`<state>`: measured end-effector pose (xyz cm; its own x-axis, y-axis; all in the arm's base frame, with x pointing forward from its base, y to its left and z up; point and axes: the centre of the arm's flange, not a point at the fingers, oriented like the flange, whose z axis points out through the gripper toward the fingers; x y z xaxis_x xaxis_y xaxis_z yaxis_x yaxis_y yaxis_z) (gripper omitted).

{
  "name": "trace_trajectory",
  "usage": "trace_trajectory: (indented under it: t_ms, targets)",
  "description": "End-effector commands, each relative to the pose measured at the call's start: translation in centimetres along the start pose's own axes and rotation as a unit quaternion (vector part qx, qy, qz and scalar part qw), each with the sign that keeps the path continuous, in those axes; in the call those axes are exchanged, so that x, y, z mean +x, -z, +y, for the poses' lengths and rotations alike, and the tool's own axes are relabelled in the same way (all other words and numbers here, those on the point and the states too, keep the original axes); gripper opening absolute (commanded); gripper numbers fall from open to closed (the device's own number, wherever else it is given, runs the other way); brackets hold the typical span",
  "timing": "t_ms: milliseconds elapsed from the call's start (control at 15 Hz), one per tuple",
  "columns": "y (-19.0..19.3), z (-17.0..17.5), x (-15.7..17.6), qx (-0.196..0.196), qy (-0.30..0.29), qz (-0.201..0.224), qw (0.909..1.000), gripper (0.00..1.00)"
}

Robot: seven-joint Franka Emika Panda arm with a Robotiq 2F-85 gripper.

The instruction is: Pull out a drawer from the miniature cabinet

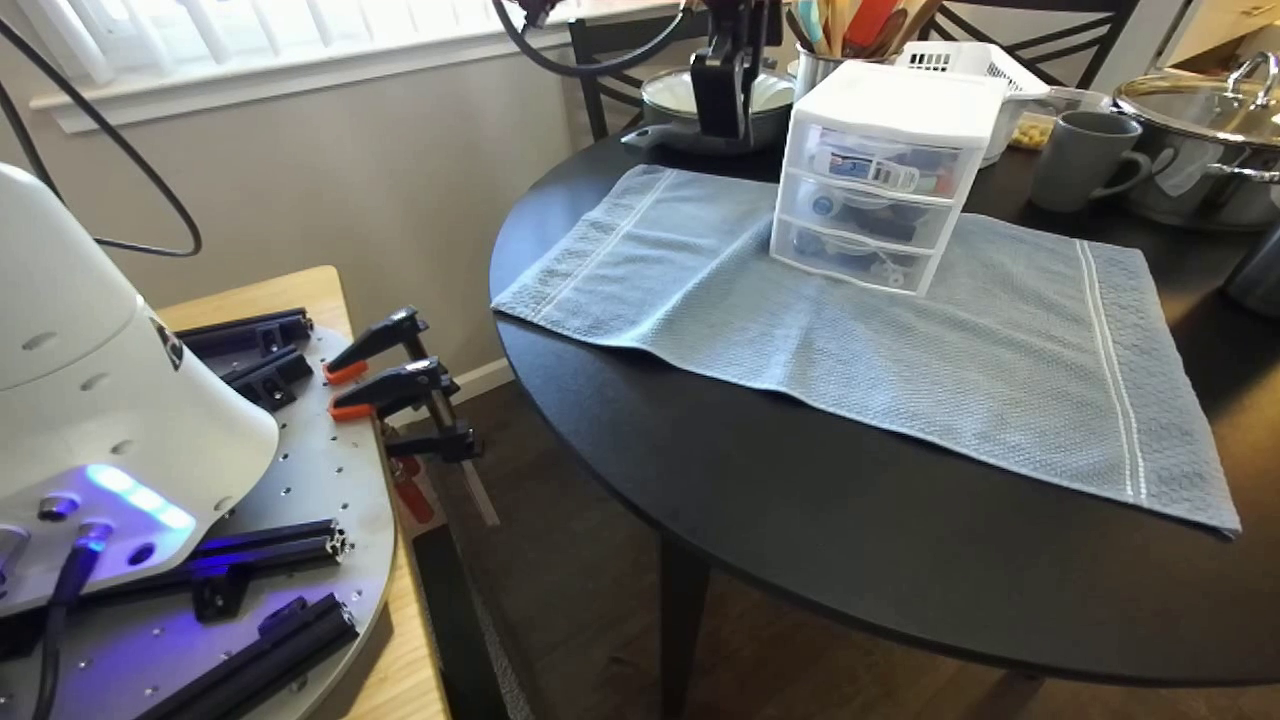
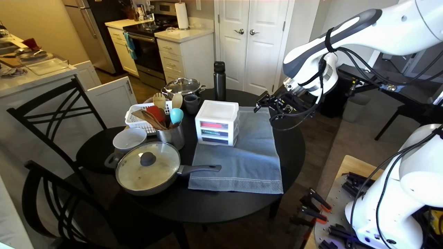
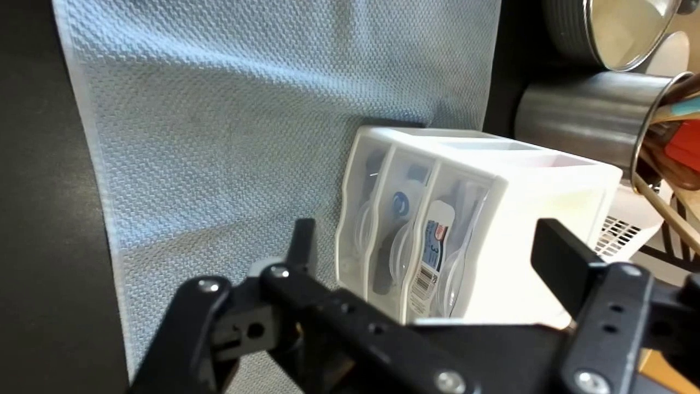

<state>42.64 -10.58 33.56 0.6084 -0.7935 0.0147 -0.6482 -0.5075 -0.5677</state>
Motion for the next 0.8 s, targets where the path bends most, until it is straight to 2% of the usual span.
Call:
trace_trajectory:
  t_ms: [0, 267, 333, 533, 733]
  targets:
    - [0.0, -0.1, 0.0, 0.0, 0.001, 0.0, 1.0, 1.0]
    - [0.0, -0.1, -0.1, 0.0, 0.001, 0.0, 1.0, 1.0]
    - [-0.3, -0.1, 0.3, 0.012, -0.007, 0.019, 0.9997, 1.0]
    - [-1.3, 1.7, 1.6, 0.041, -0.065, 0.048, 0.9959, 1.0]
    - [-1.9, 4.6, 2.5, 0.069, -0.145, 0.075, 0.9842, 1.0]
